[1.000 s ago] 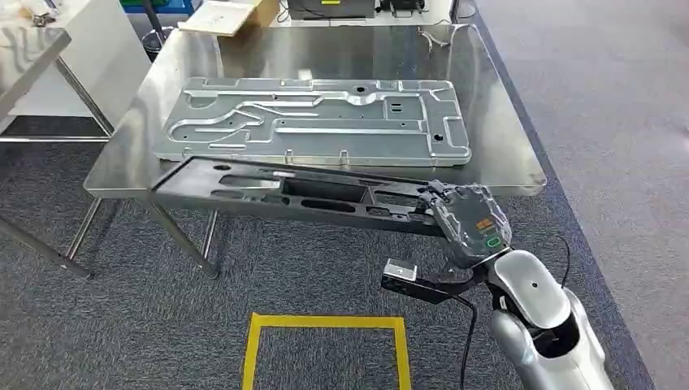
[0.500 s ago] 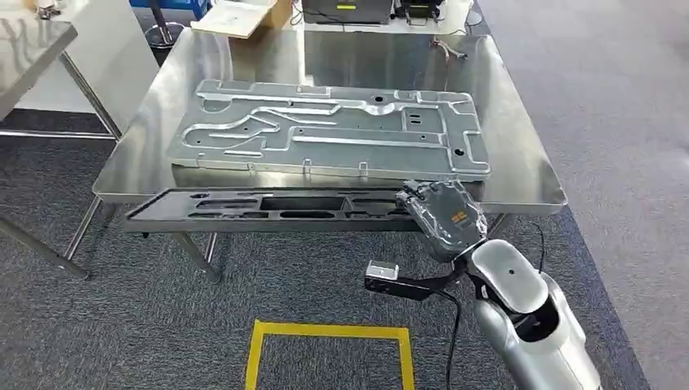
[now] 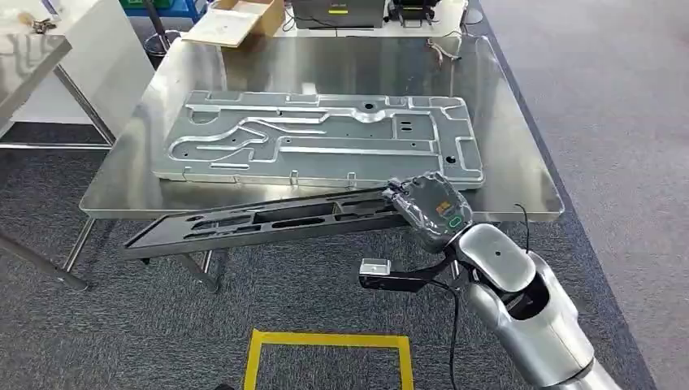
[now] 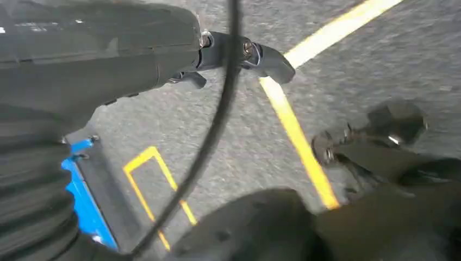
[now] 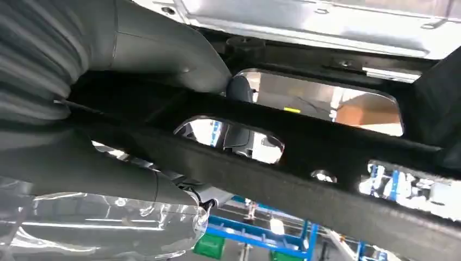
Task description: Take the parts from the cabinet and place them on the table.
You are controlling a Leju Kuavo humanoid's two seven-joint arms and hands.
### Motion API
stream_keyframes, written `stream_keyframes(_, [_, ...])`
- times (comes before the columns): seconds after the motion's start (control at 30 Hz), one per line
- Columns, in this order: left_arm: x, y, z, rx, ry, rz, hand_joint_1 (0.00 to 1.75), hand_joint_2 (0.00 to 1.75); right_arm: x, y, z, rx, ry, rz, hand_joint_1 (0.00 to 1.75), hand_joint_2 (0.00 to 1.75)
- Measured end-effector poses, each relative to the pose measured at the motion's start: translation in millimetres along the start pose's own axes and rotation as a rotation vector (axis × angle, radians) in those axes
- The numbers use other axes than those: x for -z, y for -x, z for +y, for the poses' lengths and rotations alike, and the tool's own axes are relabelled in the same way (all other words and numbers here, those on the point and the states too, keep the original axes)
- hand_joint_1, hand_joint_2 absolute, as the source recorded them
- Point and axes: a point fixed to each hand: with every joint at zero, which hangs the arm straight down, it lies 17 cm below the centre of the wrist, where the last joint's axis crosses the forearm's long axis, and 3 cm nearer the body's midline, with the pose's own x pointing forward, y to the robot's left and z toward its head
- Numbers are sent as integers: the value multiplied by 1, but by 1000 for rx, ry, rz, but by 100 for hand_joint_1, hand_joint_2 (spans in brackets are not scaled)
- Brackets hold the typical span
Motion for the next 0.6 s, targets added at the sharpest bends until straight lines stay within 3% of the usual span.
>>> stream_keyframes(0.6, [-2,-17,7,-75,3,-48,0,175,15,-11,4,12,-15,-52,175,175])
